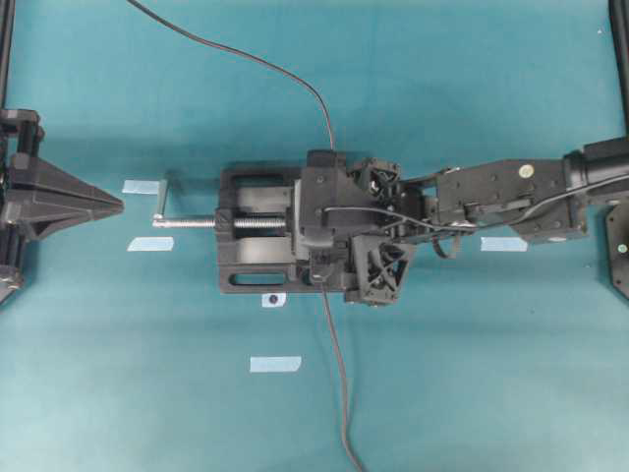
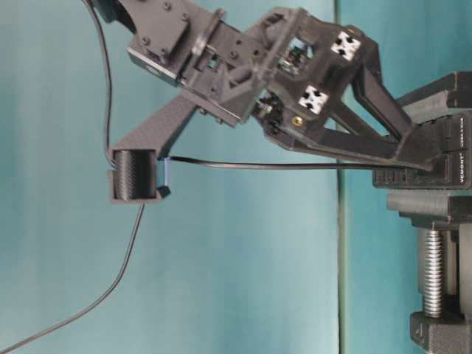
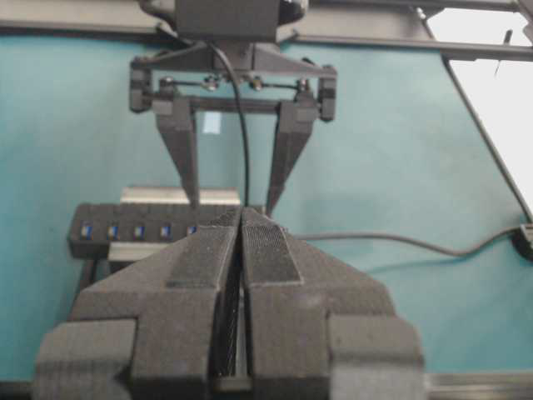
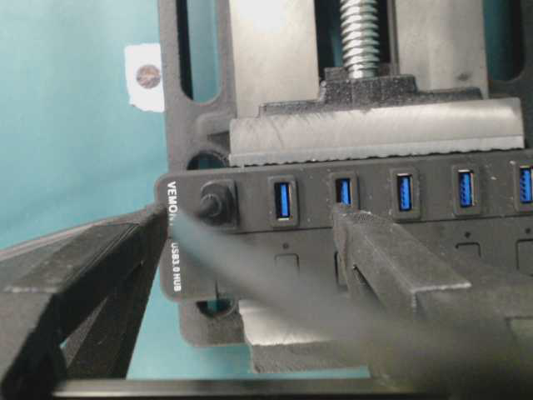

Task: Insert the USB into the front port of the fixed hub.
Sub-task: 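Push the USB plug fully into the front port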

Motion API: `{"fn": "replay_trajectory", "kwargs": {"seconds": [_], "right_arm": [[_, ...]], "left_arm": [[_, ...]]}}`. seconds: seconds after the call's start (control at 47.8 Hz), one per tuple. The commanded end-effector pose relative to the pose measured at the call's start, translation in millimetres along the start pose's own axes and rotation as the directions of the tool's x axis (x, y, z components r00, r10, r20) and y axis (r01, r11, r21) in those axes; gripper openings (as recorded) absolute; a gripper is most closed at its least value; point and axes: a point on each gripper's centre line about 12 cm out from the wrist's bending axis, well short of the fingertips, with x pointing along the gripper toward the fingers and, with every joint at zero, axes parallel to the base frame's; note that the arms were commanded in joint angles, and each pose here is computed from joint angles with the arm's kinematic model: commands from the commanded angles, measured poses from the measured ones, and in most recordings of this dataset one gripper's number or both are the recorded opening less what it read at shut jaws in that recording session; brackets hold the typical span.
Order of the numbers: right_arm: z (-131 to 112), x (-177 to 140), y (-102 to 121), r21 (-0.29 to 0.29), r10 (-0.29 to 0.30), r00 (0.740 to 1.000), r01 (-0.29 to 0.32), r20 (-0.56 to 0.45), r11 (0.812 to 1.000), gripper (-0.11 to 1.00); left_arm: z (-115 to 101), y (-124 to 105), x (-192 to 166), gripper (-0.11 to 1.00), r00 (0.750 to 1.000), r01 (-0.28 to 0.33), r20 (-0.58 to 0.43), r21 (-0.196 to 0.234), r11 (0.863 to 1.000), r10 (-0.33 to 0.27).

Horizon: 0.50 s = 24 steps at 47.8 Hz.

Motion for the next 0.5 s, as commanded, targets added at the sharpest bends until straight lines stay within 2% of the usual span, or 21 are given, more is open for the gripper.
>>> {"fn": "replay_trajectory", "kwargs": {"seconds": [0.0,0.482], "right_arm": [[10.0,-13.5,1.0,0.007,0.005,0.999,-0.005,0.049,1.0,0.78],[4.3,-23.7,0.5,0.004,0.006,0.998,-0.006,0.06,1.0,0.78]], "left_arm": [[7.4,-0.7,0.8,0.0,1.0,0.003,0.018,0.0,1.0,-0.003],[5.0,-0.6,0.8,0.0,1.0,0.002,0.014,-0.009,1.0,-0.002]]}}
